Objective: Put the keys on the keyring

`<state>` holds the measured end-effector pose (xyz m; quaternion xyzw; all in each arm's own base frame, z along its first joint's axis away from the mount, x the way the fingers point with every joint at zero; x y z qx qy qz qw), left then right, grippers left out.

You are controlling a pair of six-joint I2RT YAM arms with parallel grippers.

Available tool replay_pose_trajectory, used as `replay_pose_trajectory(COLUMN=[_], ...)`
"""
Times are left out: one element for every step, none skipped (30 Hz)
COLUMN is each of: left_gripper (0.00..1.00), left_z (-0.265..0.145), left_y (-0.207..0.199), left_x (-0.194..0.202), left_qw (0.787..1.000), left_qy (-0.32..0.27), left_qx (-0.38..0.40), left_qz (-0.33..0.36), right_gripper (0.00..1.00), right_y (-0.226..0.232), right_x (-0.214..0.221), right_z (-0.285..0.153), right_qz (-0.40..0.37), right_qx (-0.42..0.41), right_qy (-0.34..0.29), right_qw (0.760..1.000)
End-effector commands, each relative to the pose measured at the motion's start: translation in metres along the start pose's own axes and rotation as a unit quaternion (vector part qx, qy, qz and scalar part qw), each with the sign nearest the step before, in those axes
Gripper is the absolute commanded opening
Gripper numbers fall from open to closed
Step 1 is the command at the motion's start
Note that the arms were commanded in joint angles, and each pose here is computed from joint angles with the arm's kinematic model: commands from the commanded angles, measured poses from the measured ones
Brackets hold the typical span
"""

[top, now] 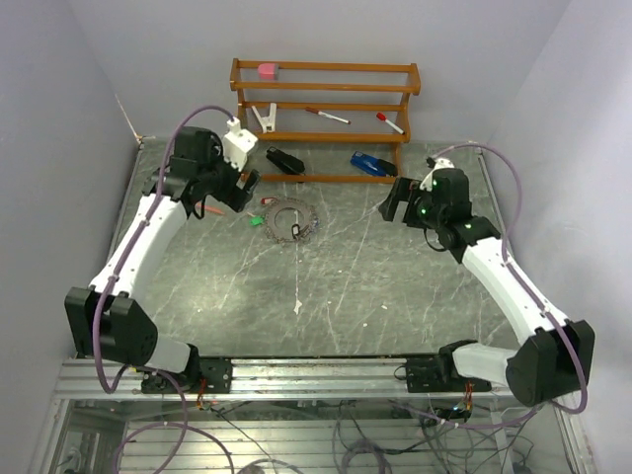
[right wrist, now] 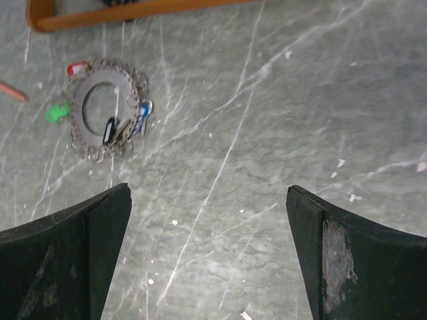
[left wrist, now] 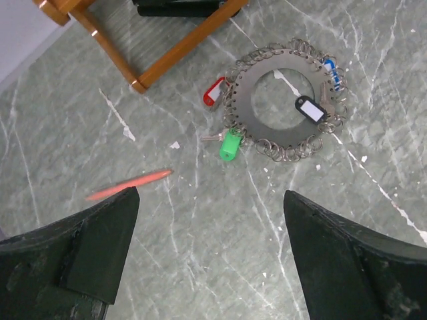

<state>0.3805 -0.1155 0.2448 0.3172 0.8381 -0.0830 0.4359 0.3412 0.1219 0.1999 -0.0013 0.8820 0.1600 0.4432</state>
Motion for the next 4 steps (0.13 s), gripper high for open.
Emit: replay_pose_trajectory(left_gripper=[1.00, 1.00, 1.00, 1.00], left_z=[-0.0018, -0.0029, -0.0054, -0.0078], left_y=[0.0107, 0.0103, 0.0125, 0.0158], left_x=[-0.0015, 0.0010, 0.0025, 0.0049], left_qw=[0.997, 0.997, 0.996, 0.995], left_qy=[-0.044, -0.047, -0.052, -0.056], left_qx=[-0.025, -0.023, -0.025, -0.027], left_qz=[-0.054, -0.060, -0.067, -0.074], right_gripper=[1.00, 1.00, 1.00, 0.99], right_y=[-0.0195, -0.0215, -0.0242, -0.0266], right_x=[-0.0118, -0.0118, -0.0084, -0.0064], right_z=[-0.0090, -0.0083, -0.0075, -0.0068], right_qz=[0.010, 0.009, 0.009, 0.010], right_qx=[0.058, 0.064, 0.071, 0.078], right_qy=[-0.038, -0.036, -0.029, -0.025], right_qw=[0.998, 0.997, 0.997, 0.997])
Point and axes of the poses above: each gripper's point midway between its finger pads, its own z axis out along the fingers, its own y axis along the line the jaws close on, x = y × z, the point moved 1 cm from there along -z, back along the fingers, and after that the axes turned 4 degrees about -z, right-handed, at the moved point
